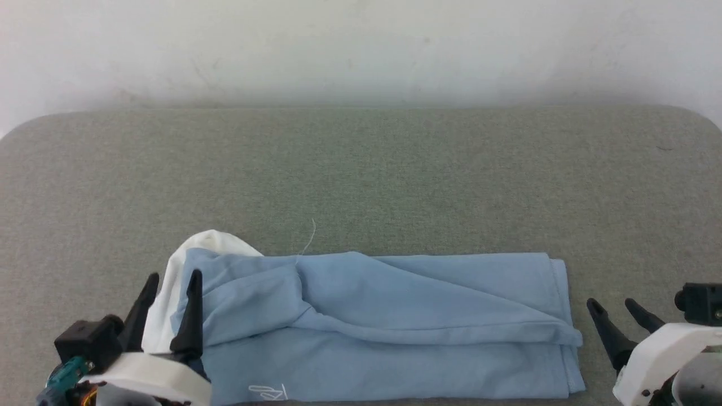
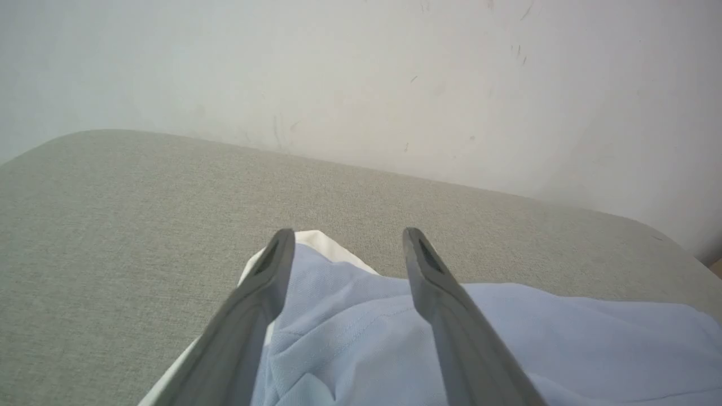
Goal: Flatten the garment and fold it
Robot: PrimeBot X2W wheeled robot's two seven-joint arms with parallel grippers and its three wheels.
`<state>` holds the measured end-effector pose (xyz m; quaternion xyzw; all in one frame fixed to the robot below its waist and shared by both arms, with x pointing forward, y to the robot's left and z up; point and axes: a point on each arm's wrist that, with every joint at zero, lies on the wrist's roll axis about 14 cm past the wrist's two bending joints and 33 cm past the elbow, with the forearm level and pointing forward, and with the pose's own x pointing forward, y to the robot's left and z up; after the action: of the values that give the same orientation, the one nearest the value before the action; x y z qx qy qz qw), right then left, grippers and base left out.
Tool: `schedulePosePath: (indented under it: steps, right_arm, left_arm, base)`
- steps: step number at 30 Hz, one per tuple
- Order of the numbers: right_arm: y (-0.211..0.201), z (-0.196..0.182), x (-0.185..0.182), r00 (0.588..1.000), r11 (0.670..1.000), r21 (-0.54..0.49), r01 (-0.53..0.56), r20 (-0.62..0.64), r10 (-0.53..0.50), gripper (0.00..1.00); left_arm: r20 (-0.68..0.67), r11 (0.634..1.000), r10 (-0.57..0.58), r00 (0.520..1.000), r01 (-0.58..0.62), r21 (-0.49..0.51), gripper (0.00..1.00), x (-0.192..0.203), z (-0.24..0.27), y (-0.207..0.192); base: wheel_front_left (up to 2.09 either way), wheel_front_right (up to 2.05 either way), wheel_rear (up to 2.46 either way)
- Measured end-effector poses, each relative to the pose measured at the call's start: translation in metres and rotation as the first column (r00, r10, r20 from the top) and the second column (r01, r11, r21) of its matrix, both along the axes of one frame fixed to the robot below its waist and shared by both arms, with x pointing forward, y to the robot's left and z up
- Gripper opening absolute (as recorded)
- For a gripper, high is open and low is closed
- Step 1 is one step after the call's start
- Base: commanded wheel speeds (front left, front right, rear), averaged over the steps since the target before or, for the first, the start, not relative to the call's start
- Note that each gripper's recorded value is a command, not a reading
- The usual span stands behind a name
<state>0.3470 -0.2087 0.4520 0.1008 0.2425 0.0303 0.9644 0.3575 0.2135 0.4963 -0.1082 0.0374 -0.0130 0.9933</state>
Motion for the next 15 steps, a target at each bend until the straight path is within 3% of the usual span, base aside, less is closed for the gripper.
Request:
schedulePosePath:
  steps: [7, 15]
  right_arm:
    - [0.012, -0.024, 0.009, 0.986, 0.996, -0.008, -0.087, -0.143, 0.085, 1.0]
    - [0.037, -0.073, 0.001, 0.921, 0.985, 0.036, -0.171, -0.35, 0.173, 1.0]
  left_arm:
    - [0.141, 0.996, 0.022, 0.99, -0.035, 0.088, 1.0, 0.006, 0.033, 0.0]
    - [0.206, 0.988, 0.021, 0.978, -0.051, 0.142, 1.0, 0.0, 0.046, -0.003]
  base:
    - [0.0, 0.0, 0.0]
    - [0.0, 0.0, 0.0]
